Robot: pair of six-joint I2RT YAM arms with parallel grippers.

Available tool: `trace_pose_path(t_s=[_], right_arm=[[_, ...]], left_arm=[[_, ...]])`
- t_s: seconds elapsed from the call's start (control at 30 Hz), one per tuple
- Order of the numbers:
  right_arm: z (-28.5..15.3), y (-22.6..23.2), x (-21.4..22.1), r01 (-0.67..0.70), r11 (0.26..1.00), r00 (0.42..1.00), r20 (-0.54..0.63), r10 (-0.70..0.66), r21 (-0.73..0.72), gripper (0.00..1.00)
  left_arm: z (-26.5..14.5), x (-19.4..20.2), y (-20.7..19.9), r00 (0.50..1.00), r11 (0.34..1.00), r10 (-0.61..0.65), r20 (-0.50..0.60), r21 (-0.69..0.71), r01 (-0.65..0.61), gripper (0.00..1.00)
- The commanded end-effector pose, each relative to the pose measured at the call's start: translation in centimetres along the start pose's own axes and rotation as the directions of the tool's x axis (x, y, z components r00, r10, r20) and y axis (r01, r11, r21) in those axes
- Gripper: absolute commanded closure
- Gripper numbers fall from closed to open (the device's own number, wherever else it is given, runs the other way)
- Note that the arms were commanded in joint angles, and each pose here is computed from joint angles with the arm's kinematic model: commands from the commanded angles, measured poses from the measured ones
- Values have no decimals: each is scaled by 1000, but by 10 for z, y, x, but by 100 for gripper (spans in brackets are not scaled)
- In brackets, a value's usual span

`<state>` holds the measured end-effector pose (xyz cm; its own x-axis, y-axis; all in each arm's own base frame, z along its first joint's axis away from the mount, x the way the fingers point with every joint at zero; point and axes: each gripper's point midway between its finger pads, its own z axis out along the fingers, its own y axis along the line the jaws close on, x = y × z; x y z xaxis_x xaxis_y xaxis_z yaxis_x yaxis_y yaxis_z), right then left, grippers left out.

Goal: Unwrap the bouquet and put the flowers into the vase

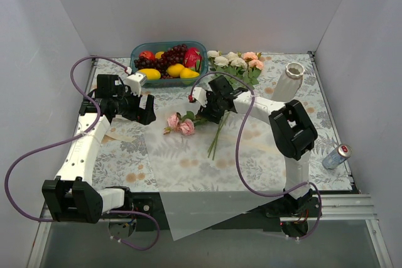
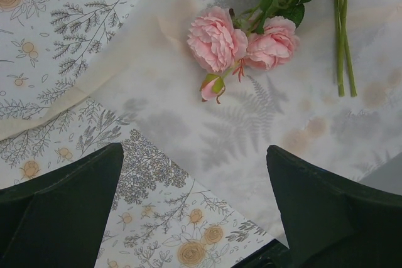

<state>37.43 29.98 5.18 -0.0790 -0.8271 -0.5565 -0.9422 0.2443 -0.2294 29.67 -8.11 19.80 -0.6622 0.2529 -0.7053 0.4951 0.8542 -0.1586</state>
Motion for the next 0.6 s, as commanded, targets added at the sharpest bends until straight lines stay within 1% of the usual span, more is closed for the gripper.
trace_pose_path(t_s=[0.0,0.1,0.27,0.33,0.37,0.4,0.47,0.5,0.57], right_arm=[[13,4,-14,-34,998,997,65,38,-54,31],[15,5,-5,-33,998,998,43,35,-51,32],[15,-1,-3,-47,997,998,38,49,-55,33],[17,-5,-5,-56,997,998,39,58,-50,38],[17,-6,-6,-66,996,997,41,68,-52,41],[17,-9,-8,-74,996,996,48,77,-48,53],[14,-13,-19,-96,994,993,70,99,-44,71],[13,-15,-22,-100,994,992,76,103,-43,82],[7,-19,-30,-95,995,991,92,98,-33,87]], left_arm=[[-6,-12,1,999,1000,8,32,-3,-8,2],[-8,-14,1,999,1000,14,34,-6,-14,2],[-10,-18,3,999,1000,29,40,-13,-28,2],[-12,-17,1,999,1000,27,38,-10,-27,2],[-12,-16,1,999,1000,27,37,-9,-26,2],[-12,-16,1,999,1000,27,37,-8,-26,2],[-14,-15,0,999,999,30,41,-11,-30,2],[-14,-15,1,999,999,32,41,-15,-32,2],[-17,-18,1,998,999,36,47,-20,-35,2]])
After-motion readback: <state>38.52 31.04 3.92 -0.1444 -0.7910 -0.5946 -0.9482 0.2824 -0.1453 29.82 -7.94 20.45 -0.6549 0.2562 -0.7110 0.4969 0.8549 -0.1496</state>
